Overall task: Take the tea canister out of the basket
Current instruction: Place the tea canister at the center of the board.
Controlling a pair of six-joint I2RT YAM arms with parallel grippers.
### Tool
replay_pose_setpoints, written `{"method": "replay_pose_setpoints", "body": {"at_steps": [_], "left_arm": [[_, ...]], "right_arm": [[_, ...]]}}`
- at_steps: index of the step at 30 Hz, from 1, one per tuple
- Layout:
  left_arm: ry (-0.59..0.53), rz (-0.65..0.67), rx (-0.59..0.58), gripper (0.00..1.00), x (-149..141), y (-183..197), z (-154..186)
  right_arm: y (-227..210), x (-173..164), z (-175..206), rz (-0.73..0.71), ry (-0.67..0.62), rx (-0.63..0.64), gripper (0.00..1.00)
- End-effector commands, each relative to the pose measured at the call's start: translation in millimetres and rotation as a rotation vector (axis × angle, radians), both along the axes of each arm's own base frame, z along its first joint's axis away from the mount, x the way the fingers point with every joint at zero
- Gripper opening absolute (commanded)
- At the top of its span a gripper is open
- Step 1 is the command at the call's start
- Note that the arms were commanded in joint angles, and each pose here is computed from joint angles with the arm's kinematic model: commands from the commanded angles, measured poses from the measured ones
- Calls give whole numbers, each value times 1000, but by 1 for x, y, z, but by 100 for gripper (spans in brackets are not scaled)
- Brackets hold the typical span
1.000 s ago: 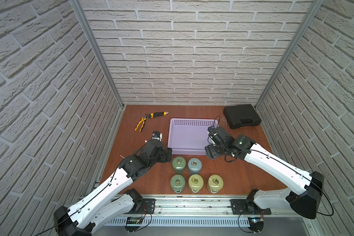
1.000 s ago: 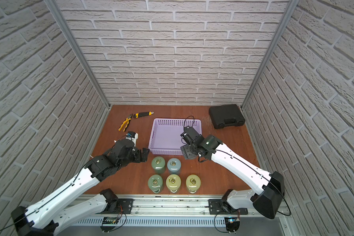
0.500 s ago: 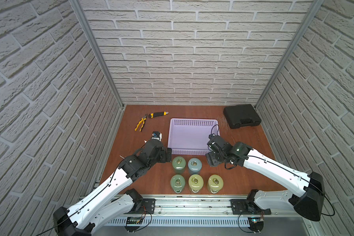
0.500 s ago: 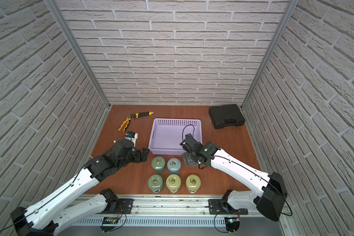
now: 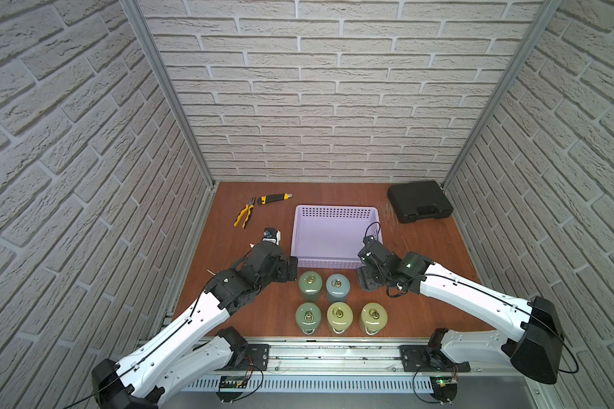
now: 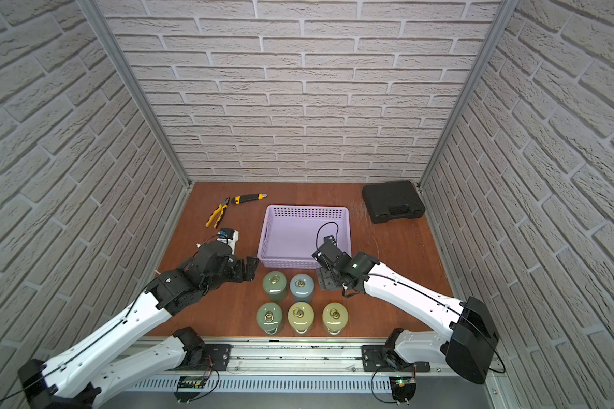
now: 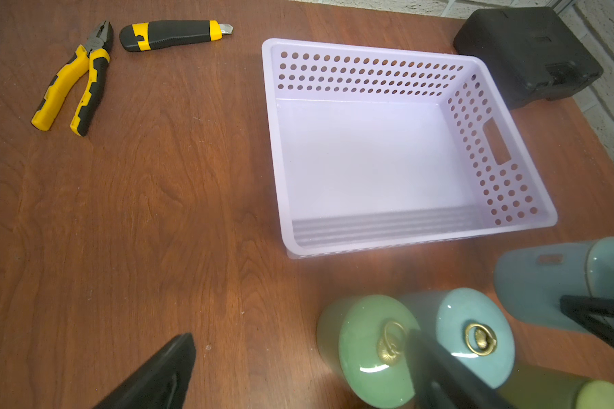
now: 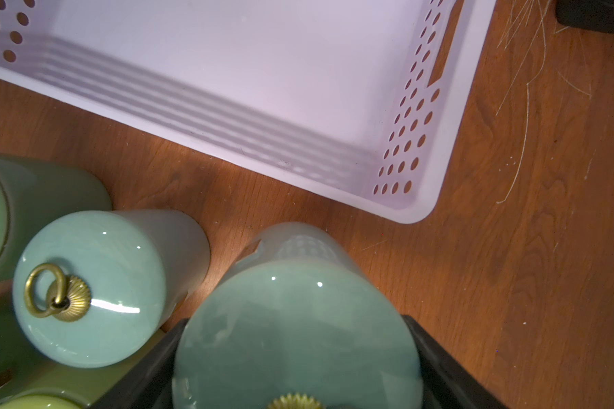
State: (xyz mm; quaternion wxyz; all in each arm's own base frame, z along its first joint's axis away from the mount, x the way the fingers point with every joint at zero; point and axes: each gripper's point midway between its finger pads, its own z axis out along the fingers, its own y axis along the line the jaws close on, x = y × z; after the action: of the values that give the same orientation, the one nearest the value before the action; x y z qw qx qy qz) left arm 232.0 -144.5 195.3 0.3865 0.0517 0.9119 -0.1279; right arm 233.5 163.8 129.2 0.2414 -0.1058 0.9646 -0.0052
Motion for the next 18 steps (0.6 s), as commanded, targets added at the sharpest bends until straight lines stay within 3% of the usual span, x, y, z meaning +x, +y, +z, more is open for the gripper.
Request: {"method": "replay_pose_setpoints", "body": {"at_steps": [1, 18], "left_arm": [[-10, 11, 0, 98, 3, 2, 1], [5, 3, 8, 98, 4, -1, 0]], "right_arm": [[11, 15, 14, -36, -96, 77, 48], [19, 18, -14, -79, -57, 96, 48]]}}
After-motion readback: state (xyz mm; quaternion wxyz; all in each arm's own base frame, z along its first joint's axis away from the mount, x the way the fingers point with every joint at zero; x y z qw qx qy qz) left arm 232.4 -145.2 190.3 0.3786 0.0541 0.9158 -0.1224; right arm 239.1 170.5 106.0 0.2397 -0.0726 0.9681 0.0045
